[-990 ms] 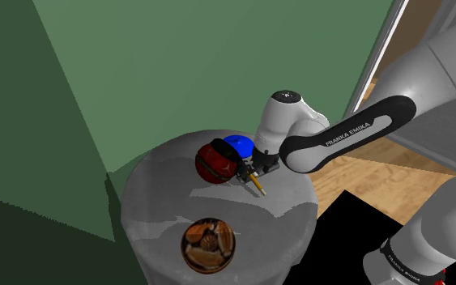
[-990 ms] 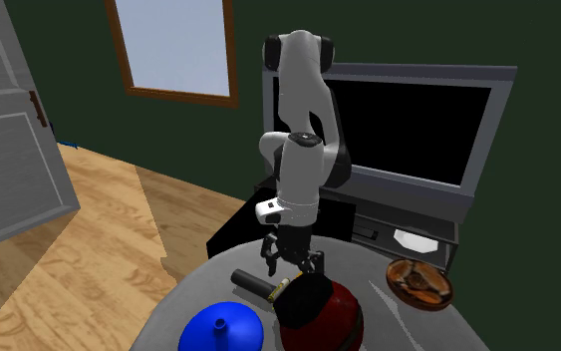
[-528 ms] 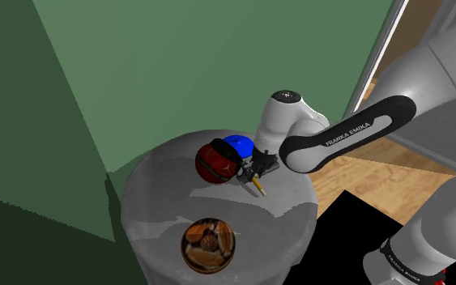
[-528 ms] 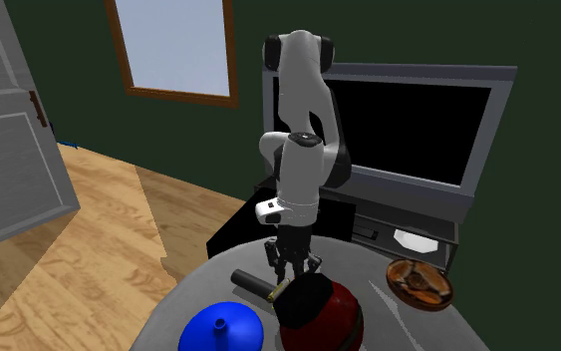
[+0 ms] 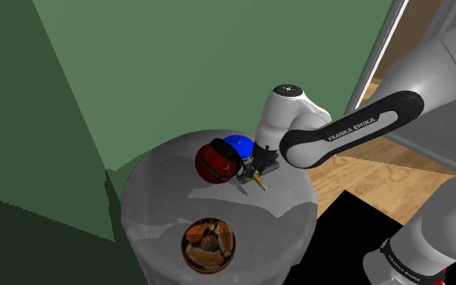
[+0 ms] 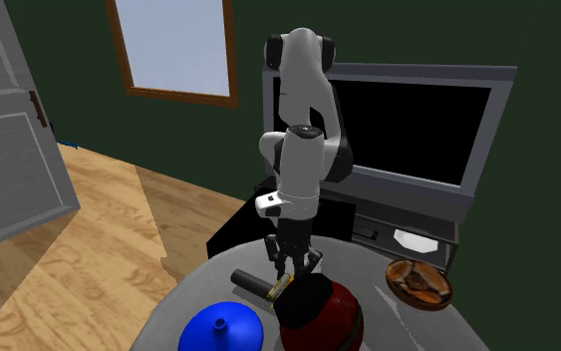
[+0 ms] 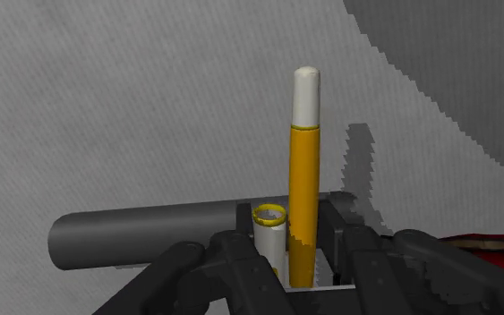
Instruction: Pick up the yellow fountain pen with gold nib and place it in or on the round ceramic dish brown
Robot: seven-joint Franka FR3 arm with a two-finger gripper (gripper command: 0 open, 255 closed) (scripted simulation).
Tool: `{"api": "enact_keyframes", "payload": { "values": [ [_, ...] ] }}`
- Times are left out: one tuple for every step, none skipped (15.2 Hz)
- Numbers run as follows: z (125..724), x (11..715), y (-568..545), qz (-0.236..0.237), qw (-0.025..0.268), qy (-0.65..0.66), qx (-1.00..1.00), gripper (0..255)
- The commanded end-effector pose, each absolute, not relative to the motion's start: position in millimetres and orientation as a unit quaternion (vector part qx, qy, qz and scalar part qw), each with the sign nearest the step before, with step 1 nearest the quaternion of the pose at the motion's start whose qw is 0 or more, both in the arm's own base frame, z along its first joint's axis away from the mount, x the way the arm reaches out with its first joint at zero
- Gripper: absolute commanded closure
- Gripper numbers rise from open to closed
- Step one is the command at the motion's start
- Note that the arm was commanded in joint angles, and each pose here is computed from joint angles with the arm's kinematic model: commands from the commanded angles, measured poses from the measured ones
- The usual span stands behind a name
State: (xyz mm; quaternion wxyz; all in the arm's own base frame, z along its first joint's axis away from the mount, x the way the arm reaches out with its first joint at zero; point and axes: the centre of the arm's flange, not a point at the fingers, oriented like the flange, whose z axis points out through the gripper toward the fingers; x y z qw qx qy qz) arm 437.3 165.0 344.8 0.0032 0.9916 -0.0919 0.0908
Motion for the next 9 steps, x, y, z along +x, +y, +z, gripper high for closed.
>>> {"api": "enact_keyframes", "payload": {
  "values": [
    [355,437,165,0.091,0.003,-0.092,0.992,255],
    [360,437,165,0.091,0.003,-0.092,0.992,255],
    [366,437,165,0.091,0.003,-0.092,0.992,255],
    [371,437,165,0.091,0.003,-0.092,0.992,255],
    [376,437,165,0.091,0.003,-0.092,0.992,255],
    [381,437,165,0.091,0.003,-0.092,0.992,255],
    [387,437,165,0.091,0.003,-0.092,0.992,255],
    [392,437,165,0.091,0.003,-0.092,0.992,255],
    [397,437,165,0.091,0.003,-0.092,0.992,255]
  ]
}}
